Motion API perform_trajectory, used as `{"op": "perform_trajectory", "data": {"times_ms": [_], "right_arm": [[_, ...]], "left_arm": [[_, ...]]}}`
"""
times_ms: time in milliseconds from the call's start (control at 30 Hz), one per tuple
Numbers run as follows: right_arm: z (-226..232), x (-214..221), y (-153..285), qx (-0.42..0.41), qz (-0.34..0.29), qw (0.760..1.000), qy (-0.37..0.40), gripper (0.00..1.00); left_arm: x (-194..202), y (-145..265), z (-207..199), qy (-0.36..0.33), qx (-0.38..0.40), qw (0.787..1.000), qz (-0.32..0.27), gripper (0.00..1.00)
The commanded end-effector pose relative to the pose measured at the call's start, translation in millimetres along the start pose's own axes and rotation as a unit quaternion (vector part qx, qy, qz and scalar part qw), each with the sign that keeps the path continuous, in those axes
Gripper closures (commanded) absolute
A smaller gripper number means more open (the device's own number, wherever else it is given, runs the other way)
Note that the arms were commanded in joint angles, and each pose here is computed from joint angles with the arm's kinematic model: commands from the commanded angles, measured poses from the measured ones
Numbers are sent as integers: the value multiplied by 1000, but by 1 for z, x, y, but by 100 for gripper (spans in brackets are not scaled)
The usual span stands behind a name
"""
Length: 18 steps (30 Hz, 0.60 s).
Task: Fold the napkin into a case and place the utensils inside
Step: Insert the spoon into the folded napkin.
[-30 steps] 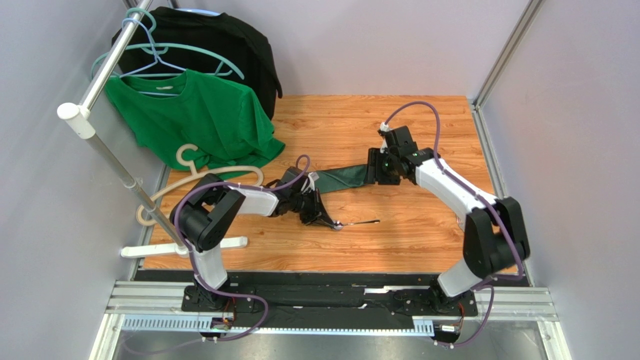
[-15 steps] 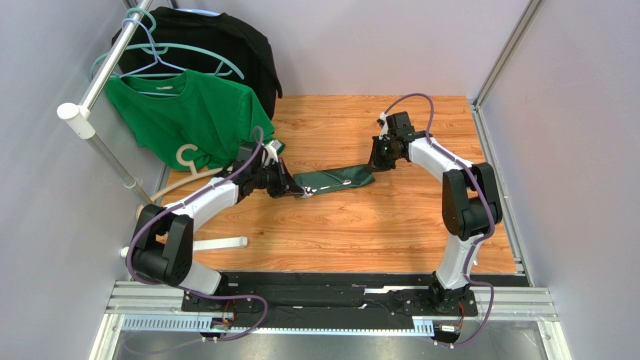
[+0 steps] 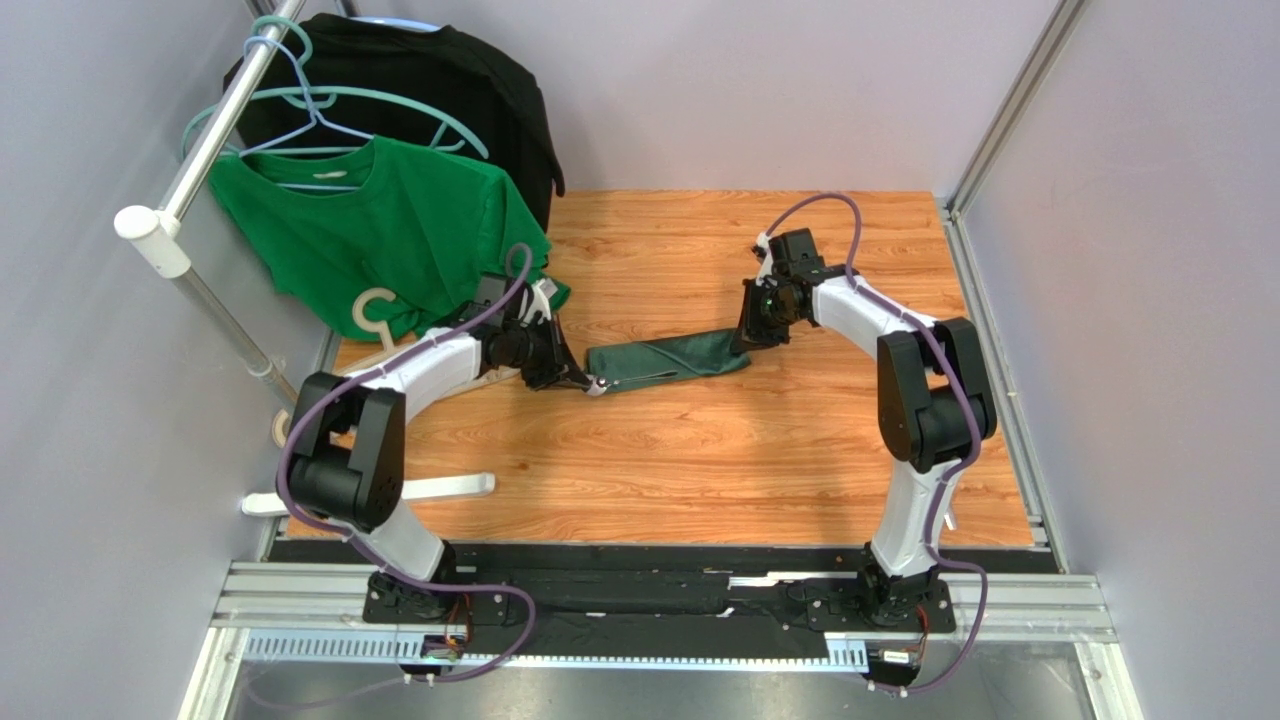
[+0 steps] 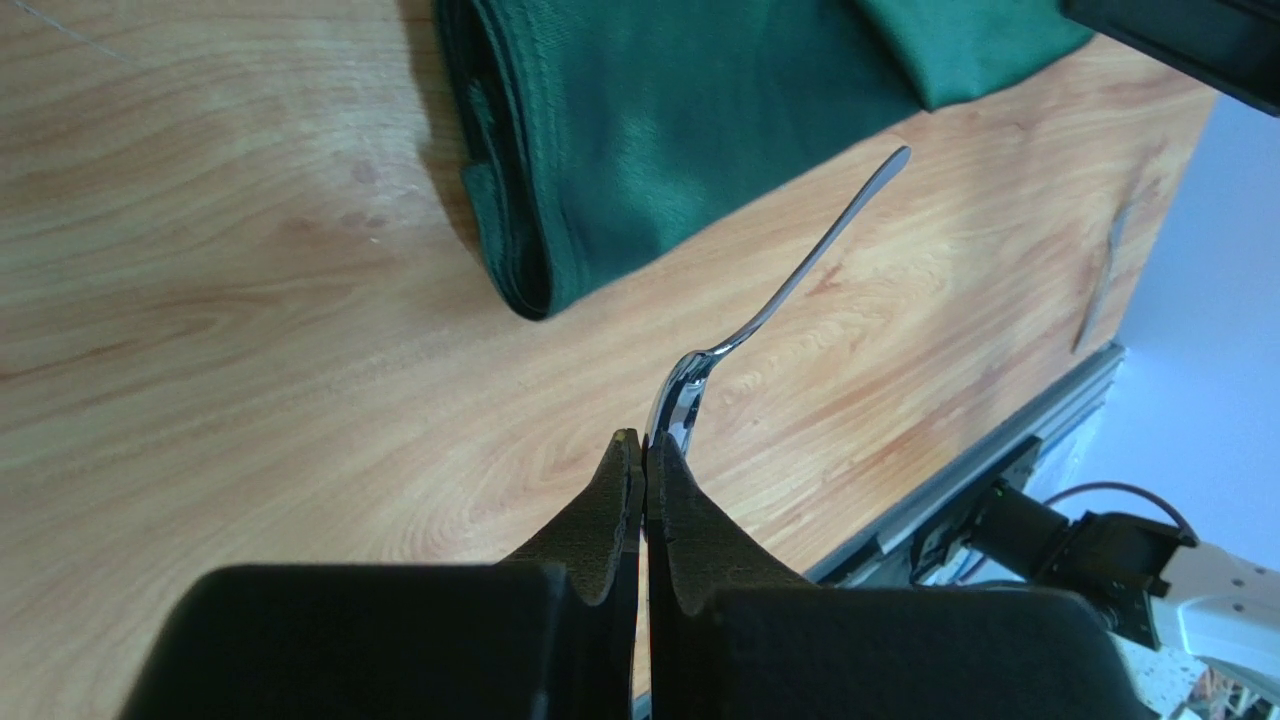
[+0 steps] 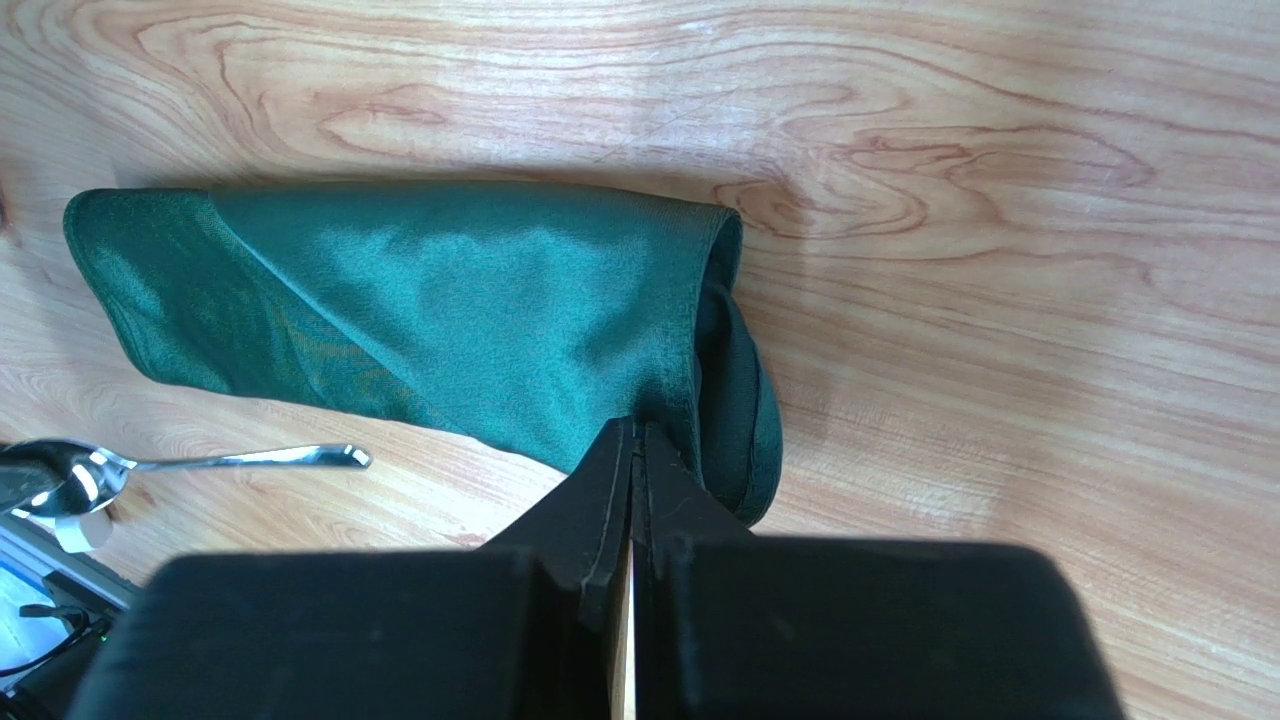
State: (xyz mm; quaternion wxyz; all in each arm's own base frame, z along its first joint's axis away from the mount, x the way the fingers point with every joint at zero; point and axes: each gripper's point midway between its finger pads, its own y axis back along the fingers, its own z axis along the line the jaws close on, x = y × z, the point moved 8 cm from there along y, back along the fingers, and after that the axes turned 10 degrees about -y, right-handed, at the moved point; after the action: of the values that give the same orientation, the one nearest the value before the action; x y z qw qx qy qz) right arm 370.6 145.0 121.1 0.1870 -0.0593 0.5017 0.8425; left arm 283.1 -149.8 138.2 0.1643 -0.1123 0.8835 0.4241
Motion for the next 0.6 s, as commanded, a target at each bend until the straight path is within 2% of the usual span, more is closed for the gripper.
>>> {"op": "perform_trajectory", "data": {"times_ms": [0, 367, 567], "right_arm": [[1, -11, -3, -12, -16, 1000, 4, 100], [-3, -12, -7, -15, -11, 1000, 1, 100], [-3, -12, -8, -15, -11, 1000, 1, 100]], "left_arm": [[-17, -6, 6, -20, -16, 1000, -18, 100], [-40, -10, 12, -13, -44, 998, -43, 100], [-45, -18, 17, -7, -50, 998, -30, 100]]}}
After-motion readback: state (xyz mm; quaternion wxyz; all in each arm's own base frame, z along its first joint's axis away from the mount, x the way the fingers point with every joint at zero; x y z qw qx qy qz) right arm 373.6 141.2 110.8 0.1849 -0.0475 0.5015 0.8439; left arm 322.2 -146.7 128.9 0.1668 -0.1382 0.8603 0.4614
